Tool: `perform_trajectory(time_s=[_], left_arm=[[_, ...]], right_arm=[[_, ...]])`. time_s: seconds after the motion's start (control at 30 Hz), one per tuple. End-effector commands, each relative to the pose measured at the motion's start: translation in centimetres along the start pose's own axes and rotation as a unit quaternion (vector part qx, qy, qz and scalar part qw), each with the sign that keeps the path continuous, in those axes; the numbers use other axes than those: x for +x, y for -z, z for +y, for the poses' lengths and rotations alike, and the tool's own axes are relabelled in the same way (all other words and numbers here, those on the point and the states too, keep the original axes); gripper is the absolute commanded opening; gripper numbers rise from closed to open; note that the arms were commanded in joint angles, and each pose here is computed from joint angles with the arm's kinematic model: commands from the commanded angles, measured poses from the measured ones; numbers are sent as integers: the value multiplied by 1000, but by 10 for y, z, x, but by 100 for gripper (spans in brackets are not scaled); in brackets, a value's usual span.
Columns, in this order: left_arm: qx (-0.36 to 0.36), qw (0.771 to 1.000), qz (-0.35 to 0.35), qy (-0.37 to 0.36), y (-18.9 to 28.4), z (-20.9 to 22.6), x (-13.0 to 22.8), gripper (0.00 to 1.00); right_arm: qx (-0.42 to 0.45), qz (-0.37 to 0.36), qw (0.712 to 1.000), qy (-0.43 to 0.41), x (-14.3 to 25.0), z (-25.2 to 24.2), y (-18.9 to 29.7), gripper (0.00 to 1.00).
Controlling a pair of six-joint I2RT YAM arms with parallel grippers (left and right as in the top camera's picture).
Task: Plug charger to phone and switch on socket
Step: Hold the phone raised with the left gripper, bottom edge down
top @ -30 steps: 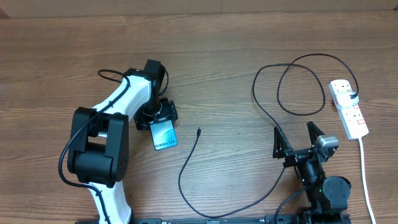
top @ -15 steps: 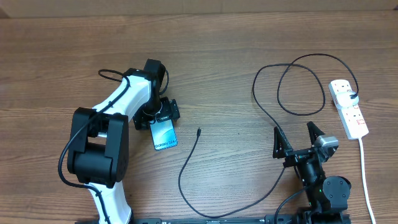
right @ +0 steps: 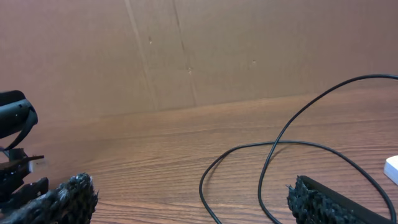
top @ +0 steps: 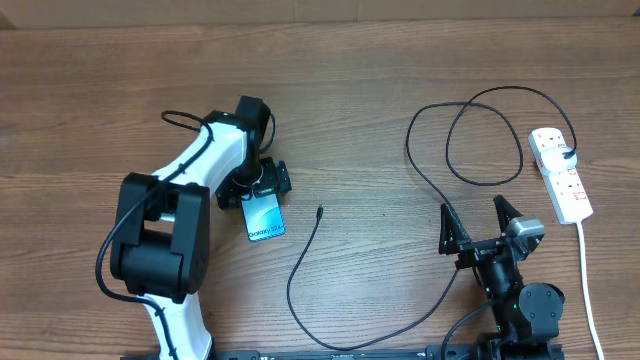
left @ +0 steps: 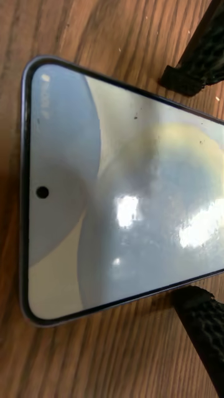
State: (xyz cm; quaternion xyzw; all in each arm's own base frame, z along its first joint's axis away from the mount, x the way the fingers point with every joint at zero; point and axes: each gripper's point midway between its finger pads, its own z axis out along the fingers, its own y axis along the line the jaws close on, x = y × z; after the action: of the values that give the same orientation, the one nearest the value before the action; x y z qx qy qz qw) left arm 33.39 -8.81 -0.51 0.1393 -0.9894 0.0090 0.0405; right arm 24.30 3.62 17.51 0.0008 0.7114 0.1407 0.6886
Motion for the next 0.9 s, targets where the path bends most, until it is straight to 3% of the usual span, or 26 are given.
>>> perform_trajectory(time_s=[0.0, 0.7, 0.87], left_arm=[[-59, 997, 39, -26, -46, 22, 17, 100], [-41, 997, 56, -13, -45, 21, 22, 100], [-8, 997, 73, -27, -45, 10, 27, 87]], right_arm=[[-1, -1, 1000, -2, 2, 0, 0, 100], [-1, -1, 1000, -2, 2, 0, 0, 100], [-1, -1, 1000, -2, 2, 0, 0, 100]])
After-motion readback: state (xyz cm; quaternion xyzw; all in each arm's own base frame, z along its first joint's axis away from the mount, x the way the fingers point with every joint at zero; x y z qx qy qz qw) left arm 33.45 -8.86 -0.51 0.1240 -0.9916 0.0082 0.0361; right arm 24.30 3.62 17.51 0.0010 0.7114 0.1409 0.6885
